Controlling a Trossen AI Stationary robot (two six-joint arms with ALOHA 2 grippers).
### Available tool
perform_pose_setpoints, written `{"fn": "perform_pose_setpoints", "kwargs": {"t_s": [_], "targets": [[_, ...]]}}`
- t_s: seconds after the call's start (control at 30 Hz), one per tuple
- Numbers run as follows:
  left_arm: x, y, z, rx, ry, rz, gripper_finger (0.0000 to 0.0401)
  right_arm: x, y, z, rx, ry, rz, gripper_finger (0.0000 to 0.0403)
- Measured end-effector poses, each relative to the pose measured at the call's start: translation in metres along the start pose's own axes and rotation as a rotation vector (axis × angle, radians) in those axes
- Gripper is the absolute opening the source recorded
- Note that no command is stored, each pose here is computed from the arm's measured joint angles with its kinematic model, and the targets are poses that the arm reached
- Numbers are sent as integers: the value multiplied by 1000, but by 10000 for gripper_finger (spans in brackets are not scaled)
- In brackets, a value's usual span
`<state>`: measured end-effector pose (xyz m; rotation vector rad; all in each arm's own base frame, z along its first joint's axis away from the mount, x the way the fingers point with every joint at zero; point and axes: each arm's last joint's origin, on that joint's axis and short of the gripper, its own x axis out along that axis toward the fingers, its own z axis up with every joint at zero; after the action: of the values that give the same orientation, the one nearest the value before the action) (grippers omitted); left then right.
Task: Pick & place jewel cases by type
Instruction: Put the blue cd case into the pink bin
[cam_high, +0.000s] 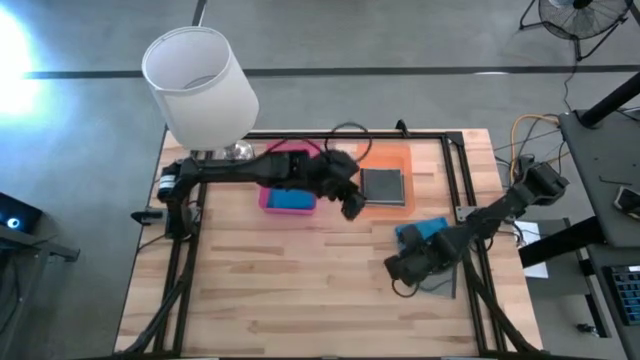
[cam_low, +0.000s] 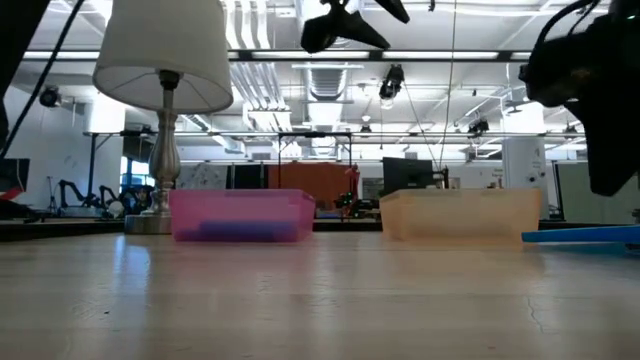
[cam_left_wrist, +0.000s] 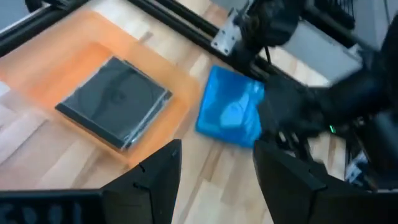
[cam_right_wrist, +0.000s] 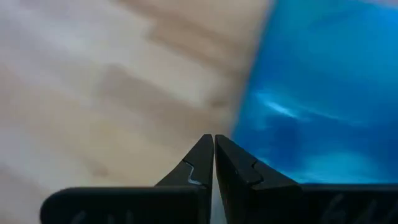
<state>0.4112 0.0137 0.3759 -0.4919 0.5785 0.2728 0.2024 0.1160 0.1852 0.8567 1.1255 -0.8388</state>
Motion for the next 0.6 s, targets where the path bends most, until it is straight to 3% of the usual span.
{"fn": "perform_pose_setpoints", "kwargs": {"t_s": [0.13, 0.33, 0.6], "targets": [[-3, -13, -14, 29, 36, 35, 181, -8, -8, 10, -95, 21, -185, 13], [-7, -28, -23, 10, 42, 23, 181, 23, -13, 12, -199, 119, -289, 13], [-20, -39, -29, -14, 33, 19, 181, 46, -7, 11, -274, 0, -380, 13]]}}
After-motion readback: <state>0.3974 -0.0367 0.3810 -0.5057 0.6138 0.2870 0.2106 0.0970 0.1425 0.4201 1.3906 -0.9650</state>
